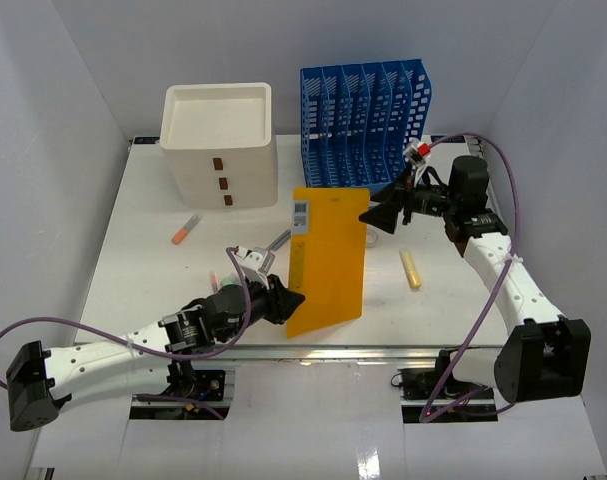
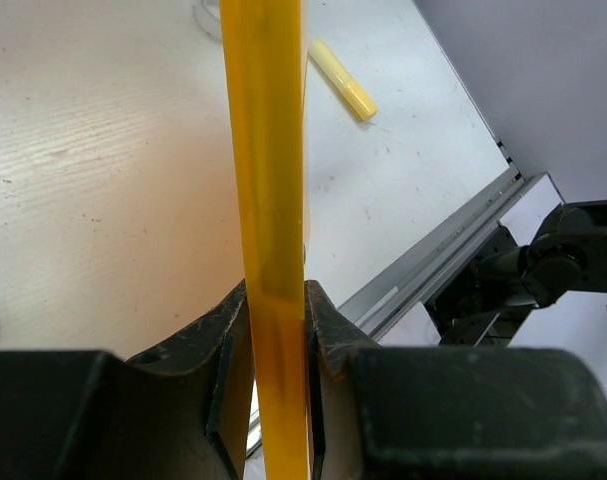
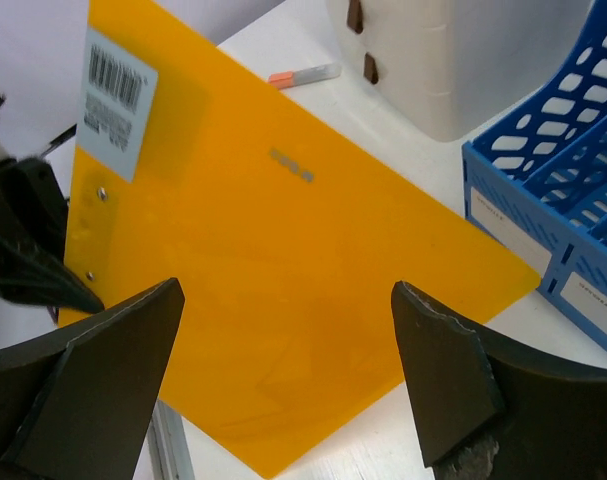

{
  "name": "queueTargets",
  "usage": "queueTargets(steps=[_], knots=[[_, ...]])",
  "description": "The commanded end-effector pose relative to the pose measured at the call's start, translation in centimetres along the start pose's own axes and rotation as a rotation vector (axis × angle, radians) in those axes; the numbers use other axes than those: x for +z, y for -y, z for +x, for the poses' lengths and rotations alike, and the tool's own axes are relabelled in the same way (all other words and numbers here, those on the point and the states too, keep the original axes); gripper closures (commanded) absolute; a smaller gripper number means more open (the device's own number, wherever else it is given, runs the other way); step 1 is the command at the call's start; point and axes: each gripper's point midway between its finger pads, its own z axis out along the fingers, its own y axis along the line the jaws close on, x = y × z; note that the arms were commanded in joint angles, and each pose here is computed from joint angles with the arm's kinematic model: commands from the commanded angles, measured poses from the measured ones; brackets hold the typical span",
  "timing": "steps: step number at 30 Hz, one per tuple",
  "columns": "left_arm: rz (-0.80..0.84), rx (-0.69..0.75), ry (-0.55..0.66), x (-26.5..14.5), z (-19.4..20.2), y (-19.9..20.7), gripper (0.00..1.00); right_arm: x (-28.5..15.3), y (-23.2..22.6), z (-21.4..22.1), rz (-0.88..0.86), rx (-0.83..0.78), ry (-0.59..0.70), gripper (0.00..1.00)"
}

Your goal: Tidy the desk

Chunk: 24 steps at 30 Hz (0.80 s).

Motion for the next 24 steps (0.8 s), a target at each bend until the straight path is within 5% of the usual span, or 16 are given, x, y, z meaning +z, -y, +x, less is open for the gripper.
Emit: queueTargets(steps=[1, 12, 17, 20, 24], knots=[[-0.009, 0.025, 0.097, 0.6, -3.5, 1.2, 1.00, 1.9, -2.7, -4.3, 0.100, -0.060, 0.014, 0.10], [-0.034, 0.057, 0.148, 1.1, -5.4, 1.6, 1.00, 2.8, -4.4, -7.7, 0.271, -0.015, 0.093, 0.10], [0.035, 0.040, 0.179, 0.3, -6.1, 2.7, 1.00, 0.5, -1.2, -7.6, 0.424, -0.121, 0.156, 0.10], [0.086, 0.013, 0.214, -0.9, -6.8, 3.2, 1.00, -1.0, -0.3, -5.0, 0.240, -0.225, 0.153, 0.10], [0.136, -0.003, 0.251, -2.7, -7.8, 3.7, 1.00, -1.5, -1.2, -2.2, -0.066, -0.170, 0.103, 0.07]])
